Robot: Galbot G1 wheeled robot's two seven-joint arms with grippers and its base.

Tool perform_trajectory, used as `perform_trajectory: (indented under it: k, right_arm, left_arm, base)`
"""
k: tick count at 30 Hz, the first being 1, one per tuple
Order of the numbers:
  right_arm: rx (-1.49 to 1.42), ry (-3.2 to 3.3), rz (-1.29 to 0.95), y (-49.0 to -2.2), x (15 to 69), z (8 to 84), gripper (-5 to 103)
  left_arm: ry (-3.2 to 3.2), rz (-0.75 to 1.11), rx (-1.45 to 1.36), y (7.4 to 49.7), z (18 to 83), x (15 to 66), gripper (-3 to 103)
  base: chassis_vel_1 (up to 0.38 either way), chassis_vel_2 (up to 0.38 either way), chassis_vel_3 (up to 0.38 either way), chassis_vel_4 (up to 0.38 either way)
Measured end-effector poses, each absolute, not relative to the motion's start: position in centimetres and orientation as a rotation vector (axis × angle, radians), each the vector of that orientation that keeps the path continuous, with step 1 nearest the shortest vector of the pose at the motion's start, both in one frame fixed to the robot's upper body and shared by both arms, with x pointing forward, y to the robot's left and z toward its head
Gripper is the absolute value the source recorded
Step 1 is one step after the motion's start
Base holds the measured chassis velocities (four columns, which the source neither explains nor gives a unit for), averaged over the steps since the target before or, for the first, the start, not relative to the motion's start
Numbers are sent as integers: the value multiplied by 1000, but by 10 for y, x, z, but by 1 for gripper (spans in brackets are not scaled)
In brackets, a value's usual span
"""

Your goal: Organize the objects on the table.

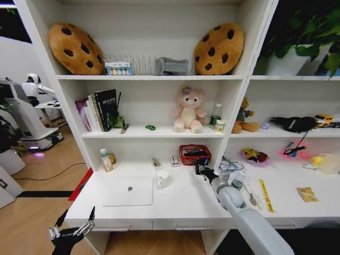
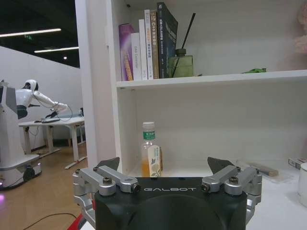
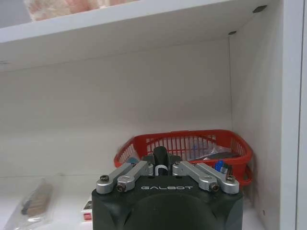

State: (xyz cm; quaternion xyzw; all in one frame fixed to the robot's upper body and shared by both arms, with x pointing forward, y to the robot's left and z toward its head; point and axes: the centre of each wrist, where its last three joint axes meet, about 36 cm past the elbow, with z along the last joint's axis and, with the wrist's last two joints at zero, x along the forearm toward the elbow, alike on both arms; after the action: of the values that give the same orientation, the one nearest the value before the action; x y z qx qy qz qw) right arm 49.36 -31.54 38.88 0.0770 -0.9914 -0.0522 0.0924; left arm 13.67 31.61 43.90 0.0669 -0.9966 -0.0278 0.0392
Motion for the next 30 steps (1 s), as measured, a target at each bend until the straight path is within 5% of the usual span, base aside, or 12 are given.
perform_trajectory:
  k: [30]
  right_arm:
    - [39, -3197, -30, -310, 583, 357, 13]
  left_arm:
    - [-3055, -85, 205, 316, 439, 137, 100]
  base:
    - [0, 0, 0, 0]
